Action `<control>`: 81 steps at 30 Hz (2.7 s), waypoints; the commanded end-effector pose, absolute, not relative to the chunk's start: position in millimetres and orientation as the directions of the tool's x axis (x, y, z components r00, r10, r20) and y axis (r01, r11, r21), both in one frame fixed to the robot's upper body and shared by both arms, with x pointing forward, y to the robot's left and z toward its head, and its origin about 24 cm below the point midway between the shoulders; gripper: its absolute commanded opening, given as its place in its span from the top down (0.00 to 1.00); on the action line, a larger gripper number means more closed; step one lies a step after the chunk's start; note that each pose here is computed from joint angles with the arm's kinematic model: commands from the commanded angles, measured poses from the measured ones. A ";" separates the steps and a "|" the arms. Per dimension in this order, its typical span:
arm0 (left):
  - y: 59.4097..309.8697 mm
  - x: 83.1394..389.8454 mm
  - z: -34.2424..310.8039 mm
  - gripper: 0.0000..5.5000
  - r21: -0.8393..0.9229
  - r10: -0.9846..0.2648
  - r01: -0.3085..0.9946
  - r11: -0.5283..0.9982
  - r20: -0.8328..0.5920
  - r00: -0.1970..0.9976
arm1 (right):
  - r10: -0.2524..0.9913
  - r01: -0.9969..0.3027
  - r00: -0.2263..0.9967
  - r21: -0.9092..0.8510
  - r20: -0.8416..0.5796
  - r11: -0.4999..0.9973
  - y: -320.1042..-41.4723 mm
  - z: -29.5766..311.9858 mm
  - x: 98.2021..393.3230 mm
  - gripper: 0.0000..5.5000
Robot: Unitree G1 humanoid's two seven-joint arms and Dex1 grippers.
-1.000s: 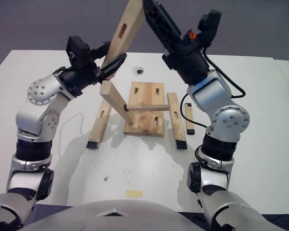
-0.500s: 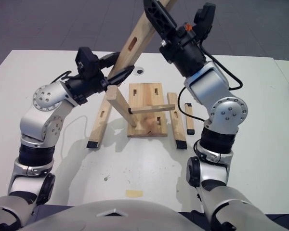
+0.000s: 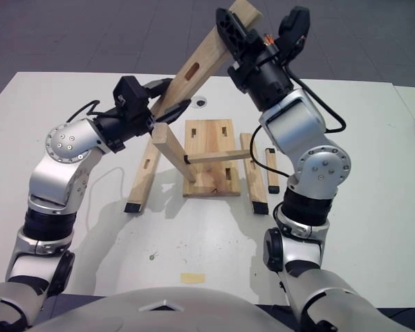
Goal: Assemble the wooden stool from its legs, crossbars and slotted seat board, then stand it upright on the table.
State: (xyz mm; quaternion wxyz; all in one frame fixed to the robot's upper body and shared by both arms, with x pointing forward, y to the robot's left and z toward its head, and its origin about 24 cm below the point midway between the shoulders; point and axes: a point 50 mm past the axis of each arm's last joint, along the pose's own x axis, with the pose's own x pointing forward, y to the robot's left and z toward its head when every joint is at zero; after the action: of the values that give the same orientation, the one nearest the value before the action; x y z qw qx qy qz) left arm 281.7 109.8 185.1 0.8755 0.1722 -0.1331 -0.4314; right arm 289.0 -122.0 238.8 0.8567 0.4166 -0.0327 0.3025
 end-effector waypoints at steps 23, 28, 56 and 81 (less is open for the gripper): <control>152.5 248.8 215.1 0.02 0.012 -0.991 0.991 0.130 -0.023 0.130 | -0.032 -0.240 0.910 0.591 0.412 0.770 -265.0 245.3 279.4 0.82; 137.4 253.8 194.6 0.08 0.083 -0.986 0.992 0.097 -0.126 0.107 | -0.016 -0.248 0.920 0.613 0.393 0.750 -256.8 238.8 282.4 0.82; 125.8 258.9 153.4 0.63 0.206 -0.894 0.902 0.380 -0.169 0.416 | 0.173 -0.280 0.932 0.328 0.320 0.902 -215.7 208.4 274.1 0.82; 112.8 265.6 142.9 0.63 0.162 -0.862 0.877 0.453 -0.172 0.477 | 0.393 -0.405 0.875 -0.018 0.284 0.914 -163.0 179.8 266.0 0.82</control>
State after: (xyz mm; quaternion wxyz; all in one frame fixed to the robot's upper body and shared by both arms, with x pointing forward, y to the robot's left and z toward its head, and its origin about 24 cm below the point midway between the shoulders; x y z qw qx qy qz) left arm 261.9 106.9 171.8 0.8444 0.1061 -0.0476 -0.5230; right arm 267.0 -173.4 173.9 0.9751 0.0099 -0.1197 0.1862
